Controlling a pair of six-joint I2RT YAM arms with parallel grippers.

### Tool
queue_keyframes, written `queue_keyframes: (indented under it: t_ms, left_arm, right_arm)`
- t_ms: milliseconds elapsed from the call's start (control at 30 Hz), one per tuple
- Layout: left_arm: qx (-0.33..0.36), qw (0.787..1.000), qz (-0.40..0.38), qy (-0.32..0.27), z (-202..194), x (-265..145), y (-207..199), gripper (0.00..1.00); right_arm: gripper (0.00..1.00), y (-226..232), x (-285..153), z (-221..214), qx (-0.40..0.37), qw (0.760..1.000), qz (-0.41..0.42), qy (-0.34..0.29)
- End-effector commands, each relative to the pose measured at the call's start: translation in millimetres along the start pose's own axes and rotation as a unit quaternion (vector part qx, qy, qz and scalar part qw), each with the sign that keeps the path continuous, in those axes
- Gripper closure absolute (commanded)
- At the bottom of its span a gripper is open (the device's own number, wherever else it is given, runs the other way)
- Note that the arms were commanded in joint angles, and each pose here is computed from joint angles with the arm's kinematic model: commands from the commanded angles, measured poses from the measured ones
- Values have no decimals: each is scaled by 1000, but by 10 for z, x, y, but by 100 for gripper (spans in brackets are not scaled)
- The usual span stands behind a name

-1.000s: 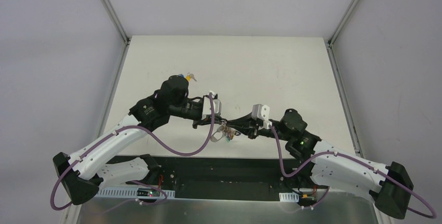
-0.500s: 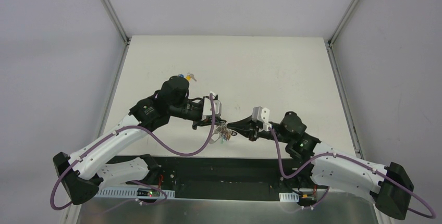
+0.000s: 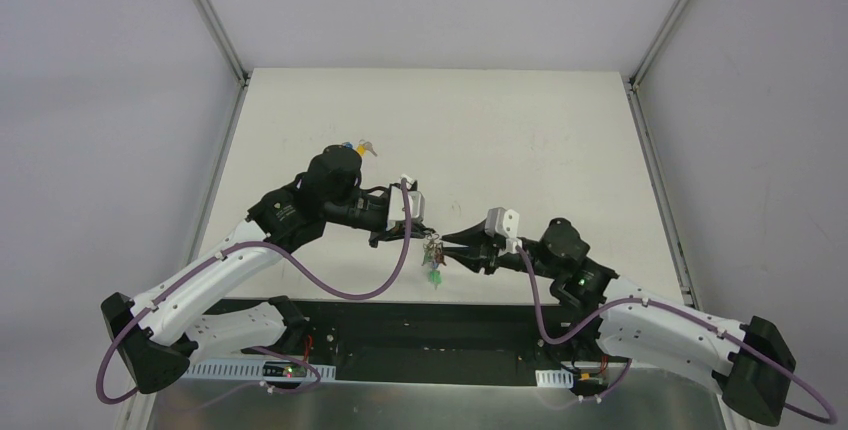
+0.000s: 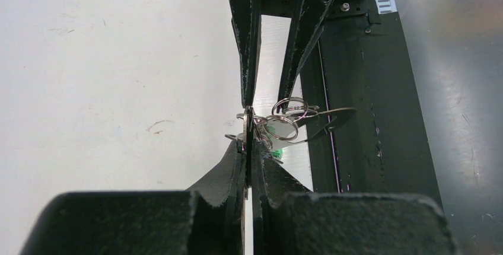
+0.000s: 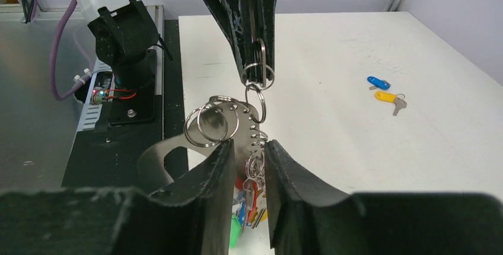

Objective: Remove the keys from the keyring

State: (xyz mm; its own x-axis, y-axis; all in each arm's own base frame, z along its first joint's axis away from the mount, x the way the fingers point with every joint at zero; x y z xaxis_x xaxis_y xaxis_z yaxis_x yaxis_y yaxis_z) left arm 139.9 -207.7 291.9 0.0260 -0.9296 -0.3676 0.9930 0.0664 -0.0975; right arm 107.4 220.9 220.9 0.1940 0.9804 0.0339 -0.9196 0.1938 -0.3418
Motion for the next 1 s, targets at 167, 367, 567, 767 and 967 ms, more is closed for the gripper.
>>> queue_keyframes:
  t_ms: [167, 367, 567, 767, 967]
  left_arm:
    - [30, 998, -15, -43, 195, -46, -26, 100]
    - [31, 998, -17, -43, 189, -43, -25, 100]
    - [31, 998, -17, -44, 194, -47, -28, 100]
    - [31, 998, -18, -44, 193, -47, -30, 100]
    - [31, 998, -18, -44, 192, -47, -28, 100]
  right_arm:
    - [69, -118, 22, 315, -30, 999, -14, -43]
    - [69, -164, 89, 365, -42, 998, -9, -43]
    - [69, -192, 115, 415, -52, 998, -5, -44]
    - [70, -201, 150, 453, -53, 997, 5, -48]
    - [78, -199, 181, 490, -51, 997, 16, -53]
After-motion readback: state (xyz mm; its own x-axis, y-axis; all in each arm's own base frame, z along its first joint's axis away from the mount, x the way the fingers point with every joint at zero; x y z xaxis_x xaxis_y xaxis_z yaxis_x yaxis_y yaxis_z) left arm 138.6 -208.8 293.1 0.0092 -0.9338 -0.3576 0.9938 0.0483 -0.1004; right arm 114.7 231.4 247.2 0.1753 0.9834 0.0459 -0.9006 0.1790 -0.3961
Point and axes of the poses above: each gripper's point midway between its finger pads, its own x axis out along the fingers, its own y axis along the line the jaws close on, z = x × y, the point moved 8 cm from there along -x, back along the fingers, and after that the axes turned 15 degrees about -x, right-handed, at the moved point
